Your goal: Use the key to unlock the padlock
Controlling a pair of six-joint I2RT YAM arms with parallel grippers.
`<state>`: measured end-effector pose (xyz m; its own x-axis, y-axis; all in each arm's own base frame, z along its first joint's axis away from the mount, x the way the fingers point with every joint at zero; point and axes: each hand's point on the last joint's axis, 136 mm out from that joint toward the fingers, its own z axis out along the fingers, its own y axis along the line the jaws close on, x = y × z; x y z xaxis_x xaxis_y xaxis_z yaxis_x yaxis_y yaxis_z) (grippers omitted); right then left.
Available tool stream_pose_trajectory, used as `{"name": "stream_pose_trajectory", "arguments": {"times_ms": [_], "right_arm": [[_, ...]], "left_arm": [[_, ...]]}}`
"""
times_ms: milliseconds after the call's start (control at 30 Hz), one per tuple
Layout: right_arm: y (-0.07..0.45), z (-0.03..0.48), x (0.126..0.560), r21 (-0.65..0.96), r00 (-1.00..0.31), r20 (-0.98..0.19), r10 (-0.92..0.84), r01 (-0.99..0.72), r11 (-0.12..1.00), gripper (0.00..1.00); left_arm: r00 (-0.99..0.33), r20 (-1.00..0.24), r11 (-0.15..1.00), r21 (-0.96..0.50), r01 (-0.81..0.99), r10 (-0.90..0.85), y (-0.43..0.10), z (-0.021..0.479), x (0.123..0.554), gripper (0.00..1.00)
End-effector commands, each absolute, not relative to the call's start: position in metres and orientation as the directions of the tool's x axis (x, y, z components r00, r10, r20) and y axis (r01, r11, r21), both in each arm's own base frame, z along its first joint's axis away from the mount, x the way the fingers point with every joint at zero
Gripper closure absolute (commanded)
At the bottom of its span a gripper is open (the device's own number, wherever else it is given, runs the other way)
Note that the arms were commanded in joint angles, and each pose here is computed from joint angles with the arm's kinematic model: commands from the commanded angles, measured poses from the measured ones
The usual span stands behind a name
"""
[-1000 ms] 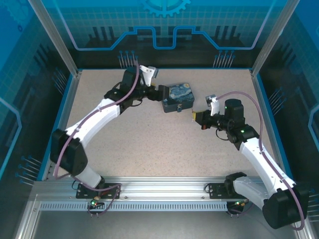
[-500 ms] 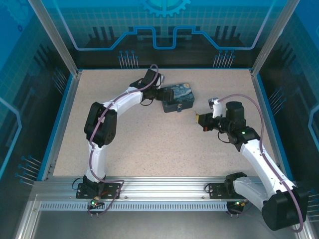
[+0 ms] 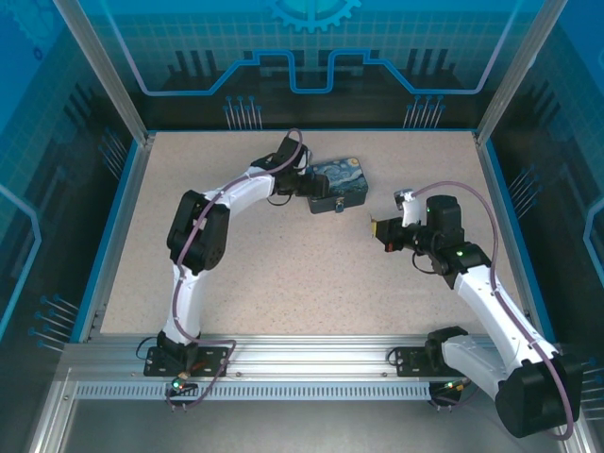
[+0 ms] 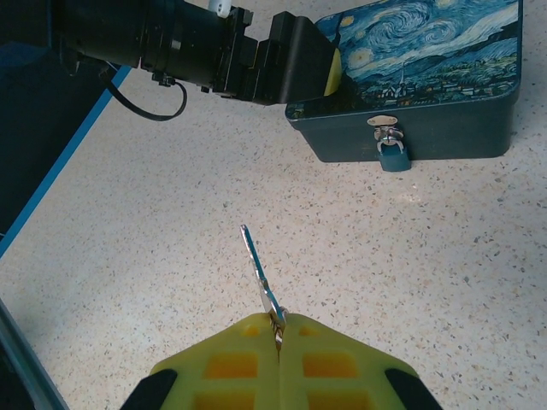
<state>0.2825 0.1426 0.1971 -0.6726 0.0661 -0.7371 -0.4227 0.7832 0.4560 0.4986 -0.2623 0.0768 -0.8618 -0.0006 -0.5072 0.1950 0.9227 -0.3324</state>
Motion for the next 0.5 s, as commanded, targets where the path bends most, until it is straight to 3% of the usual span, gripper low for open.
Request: {"name": "stream_pose_trajectory", "arguments": {"times_ms": [0, 467], "right_arm": [[0.137, 0.199, 0.284, 0.453, -0.669, -0.739, 0.078, -0.408, 0.793, 1.00], [0.137, 0.196, 0.288, 0.464, -0.681, -0.728, 0.081, -0.402, 0.789, 1.00]], "left_arm": [[-0.913, -0.404, 0.939, -0.291, 0.182, 0.051, -0.246, 0.051, 0.461, 0.06], [-0.925, -0.378, 0.962, -0.235, 0.141, 0.044, -0.187, 0.053, 0.380, 0.06]]}}
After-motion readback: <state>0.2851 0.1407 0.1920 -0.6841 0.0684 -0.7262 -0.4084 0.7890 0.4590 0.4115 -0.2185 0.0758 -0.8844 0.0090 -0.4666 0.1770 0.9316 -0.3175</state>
